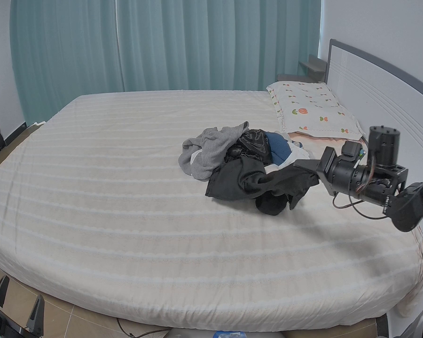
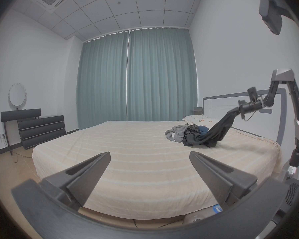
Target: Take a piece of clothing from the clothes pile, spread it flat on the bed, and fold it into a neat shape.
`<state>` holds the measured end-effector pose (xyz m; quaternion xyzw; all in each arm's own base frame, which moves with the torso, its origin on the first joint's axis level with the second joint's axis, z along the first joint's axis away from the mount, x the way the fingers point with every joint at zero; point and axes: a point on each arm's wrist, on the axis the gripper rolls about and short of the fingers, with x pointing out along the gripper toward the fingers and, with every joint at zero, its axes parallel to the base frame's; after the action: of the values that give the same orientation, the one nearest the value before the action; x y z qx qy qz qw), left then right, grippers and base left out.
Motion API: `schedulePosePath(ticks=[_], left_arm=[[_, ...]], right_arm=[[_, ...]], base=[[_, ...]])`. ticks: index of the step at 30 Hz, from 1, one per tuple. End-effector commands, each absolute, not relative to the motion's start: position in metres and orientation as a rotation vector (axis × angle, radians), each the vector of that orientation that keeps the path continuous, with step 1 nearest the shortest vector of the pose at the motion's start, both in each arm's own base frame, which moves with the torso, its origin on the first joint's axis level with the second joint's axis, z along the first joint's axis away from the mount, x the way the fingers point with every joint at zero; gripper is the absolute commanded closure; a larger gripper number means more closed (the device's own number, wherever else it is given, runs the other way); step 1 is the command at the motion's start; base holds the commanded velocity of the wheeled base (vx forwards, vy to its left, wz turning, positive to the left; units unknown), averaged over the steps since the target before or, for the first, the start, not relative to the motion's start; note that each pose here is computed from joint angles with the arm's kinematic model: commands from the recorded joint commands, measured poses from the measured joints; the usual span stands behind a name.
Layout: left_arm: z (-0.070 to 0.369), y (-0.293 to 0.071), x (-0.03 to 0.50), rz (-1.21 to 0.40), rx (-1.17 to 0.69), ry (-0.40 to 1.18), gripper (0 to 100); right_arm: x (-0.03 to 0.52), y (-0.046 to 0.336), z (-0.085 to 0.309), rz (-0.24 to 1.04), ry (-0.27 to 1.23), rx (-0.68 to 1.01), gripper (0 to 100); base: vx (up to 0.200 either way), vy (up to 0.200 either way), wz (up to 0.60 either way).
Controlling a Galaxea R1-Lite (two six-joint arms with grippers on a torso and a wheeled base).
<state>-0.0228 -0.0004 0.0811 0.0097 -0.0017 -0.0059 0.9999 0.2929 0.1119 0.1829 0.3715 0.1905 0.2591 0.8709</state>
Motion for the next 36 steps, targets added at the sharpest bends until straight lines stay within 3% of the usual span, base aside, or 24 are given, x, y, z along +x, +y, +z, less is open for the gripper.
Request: schedulePosePath(ticks=[1,3,5,9,14,18,22,31,36], left_arm=[[0.108,0.000,-0.030,-0.017,-0.037,-0.142,0],[0.148,0.000,-0.033,-0.036,-0.145,-0.217,0],[0.163,-0.001,-0.022,-0.044,-0.179,-0.161,0],[0.167,-0.003,0.025,-0.110,-0.090,0.111,0],[0.164,-0.005,0.071,-0.169,-0.094,0.336,0],[0.155,-0.020,0.103,-0.347,-0.097,0.464,0],[0.137,-0.039,0.143,-0.421,-0.078,0.575,0],[0.080,-0.070,0.213,-0.391,-0.058,0.715,0],[0.056,-0.116,0.249,-0.328,-0.109,0.685,0]], right_arm=[[0.242,0.105,0.251,0.668,0.219,0.770,100],[0.239,0.104,0.259,0.675,0.206,0.768,100],[0.238,0.107,0.263,0.685,0.212,0.763,100],[0.235,0.112,0.265,0.702,0.223,0.747,100],[0.231,0.110,0.271,0.708,0.203,0.747,100],[0.230,0.114,0.269,0.720,0.216,0.745,100],[0.229,0.120,0.264,0.733,0.242,0.743,100],[0.237,0.130,0.253,0.736,0.289,0.738,100],[0.235,0.130,0.259,0.748,0.272,0.740,100]], base=[[0.000,0.000,0.00],[0.000,0.000,0.00],[0.000,0.000,0.00],[0.000,0.000,0.00],[0.000,0.000,0.00],[0.000,0.000,0.00],[0.000,0.000,0.00],[0.000,0.000,0.00],[0.000,0.000,0.00]])
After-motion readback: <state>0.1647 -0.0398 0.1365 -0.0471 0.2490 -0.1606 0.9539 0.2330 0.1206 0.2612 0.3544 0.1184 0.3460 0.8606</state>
